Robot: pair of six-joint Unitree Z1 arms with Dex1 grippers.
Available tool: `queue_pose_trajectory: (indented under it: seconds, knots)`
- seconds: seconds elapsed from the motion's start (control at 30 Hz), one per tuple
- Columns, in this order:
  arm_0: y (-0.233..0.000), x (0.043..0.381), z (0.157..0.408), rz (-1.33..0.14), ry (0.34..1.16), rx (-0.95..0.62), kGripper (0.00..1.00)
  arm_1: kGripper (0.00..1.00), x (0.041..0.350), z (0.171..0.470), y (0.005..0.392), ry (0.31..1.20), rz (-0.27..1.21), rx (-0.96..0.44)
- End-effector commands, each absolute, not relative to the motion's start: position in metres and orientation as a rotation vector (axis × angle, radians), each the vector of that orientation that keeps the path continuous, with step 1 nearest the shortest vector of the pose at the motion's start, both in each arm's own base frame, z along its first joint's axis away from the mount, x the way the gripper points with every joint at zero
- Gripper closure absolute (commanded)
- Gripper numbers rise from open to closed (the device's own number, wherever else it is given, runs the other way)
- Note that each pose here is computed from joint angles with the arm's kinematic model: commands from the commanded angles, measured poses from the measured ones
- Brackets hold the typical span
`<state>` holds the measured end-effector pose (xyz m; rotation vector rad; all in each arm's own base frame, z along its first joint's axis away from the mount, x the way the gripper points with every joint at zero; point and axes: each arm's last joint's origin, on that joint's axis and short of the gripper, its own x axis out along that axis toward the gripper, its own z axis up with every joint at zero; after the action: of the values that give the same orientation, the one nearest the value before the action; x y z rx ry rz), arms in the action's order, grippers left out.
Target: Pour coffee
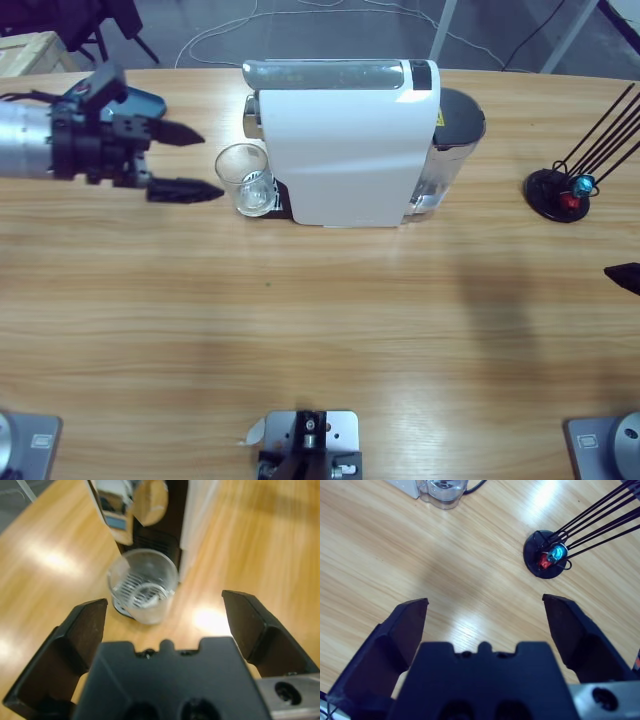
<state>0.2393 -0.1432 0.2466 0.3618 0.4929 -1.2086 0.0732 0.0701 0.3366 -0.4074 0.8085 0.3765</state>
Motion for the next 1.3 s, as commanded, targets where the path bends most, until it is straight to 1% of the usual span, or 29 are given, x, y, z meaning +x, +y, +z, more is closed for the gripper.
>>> queue_pose_trajectory:
  seconds: [0.03,0.1,0.13,0.2,0.3,0.33,0.4,0.5,0.63,0.87,0.93,1.03,1.07,1.1,1.13,1.17,1.3]
  knots:
    - [-0.127,0.202,0.250,-1.209,0.637,0.344,0.310,0.025,0.072,0.332,0.068,0.813,0.359,-0.414]
    - [-0.128,0.209,0.242,-1.167,0.677,0.368,0.286,0.023,0.071,0.332,0.066,0.806,0.361,-0.406]
    - [-0.130,0.213,0.237,-1.156,0.695,0.373,0.291,0.023,0.071,0.332,0.066,0.804,0.361,-0.404]
    - [-0.134,0.217,0.229,-1.160,0.728,0.365,0.314,0.023,0.070,0.333,0.065,0.800,0.361,-0.401]
    - [-0.141,0.220,0.217,-1.172,0.786,0.341,0.314,0.027,0.069,0.333,0.064,0.794,0.362,-0.395]
    - [-0.143,0.221,0.214,-1.176,0.792,0.340,0.313,0.027,0.070,0.333,0.064,0.795,0.362,-0.394]
    - [-0.149,0.225,0.208,-1.187,0.796,0.343,0.316,0.026,0.070,0.333,0.065,0.795,0.361,-0.394]
    - [-0.153,0.233,0.202,-1.167,0.797,0.339,0.312,0.026,0.070,0.333,0.065,0.795,0.361,-0.394]
    - [-0.159,0.245,0.201,-1.130,0.759,0.338,0.299,0.027,0.070,0.333,0.065,0.796,0.361,-0.395]
    - [-0.172,0.260,0.196,-1.134,0.762,0.325,0.286,0.027,0.070,0.333,0.064,0.794,0.362,-0.393]
    - [-0.174,0.263,0.194,-1.128,0.760,0.327,0.221,0.027,0.070,0.333,0.064,0.794,0.362,-0.393]
    - [-0.177,0.268,0.193,-1.116,0.755,0.333,0.217,0.027,0.070,0.333,0.064,0.794,0.362,-0.393]
    - [-0.177,0.270,0.193,-1.110,0.753,0.337,0.194,0.027,0.070,0.333,0.064,0.794,0.362,-0.393]
    - [-0.178,0.272,0.192,-1.101,0.745,0.340,0.097,0.027,0.070,0.333,0.064,0.794,0.362,-0.393]
    - [-0.180,0.275,0.191,-1.098,0.737,0.337,0.043,0.027,0.070,0.333,0.064,0.794,0.362,-0.393]
    - [-0.181,0.278,0.191,-1.097,0.734,0.335,0.020,0.027,0.070,0.333,0.064,0.794,0.362,-0.394]
    - [-0.185,0.284,0.190,-1.096,0.729,0.329,0.000,0.027,0.070,0.333,0.064,0.795,0.361,-0.394]
